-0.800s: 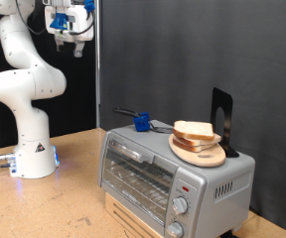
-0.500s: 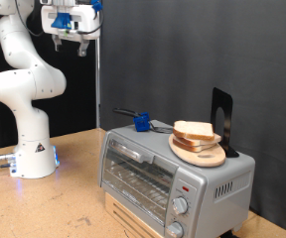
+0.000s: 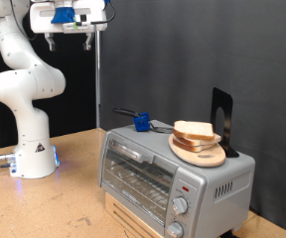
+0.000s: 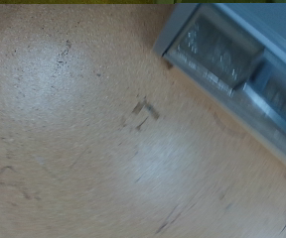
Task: Make a piece of toast with the oven
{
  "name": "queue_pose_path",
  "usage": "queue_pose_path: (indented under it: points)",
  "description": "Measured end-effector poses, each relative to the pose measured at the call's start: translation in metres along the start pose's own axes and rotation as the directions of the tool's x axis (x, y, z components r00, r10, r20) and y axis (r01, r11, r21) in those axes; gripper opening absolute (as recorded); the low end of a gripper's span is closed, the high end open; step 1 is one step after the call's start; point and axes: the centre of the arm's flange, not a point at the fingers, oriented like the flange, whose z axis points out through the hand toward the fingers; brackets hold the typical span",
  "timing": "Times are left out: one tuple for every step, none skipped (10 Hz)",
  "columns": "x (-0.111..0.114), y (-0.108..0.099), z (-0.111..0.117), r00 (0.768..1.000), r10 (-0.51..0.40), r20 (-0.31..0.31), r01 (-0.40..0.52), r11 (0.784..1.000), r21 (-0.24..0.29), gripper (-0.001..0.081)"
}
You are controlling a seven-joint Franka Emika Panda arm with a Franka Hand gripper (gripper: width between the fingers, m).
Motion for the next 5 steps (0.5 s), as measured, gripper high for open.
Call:
queue_pose_path:
  points:
    - [0.002, 0.0, 0.0, 0.992, -0.117, 0.041, 0.117, 0.993, 0.011, 0.0682]
    - [0.002, -0.004, 0.001, 0.969, -0.237, 0.072, 0.234, 0.971, 0.045, 0.0682]
    - [-0.002, -0.011, 0.005, 0.931, -0.355, 0.089, 0.348, 0.934, 0.084, 0.0682]
    - [-0.009, -0.022, 0.012, 0.876, -0.472, 0.096, 0.462, 0.88, 0.111, 0.0682]
    - [-0.015, -0.034, 0.017, 0.825, -0.556, 0.1, 0.545, 0.83, 0.122, 0.0682]
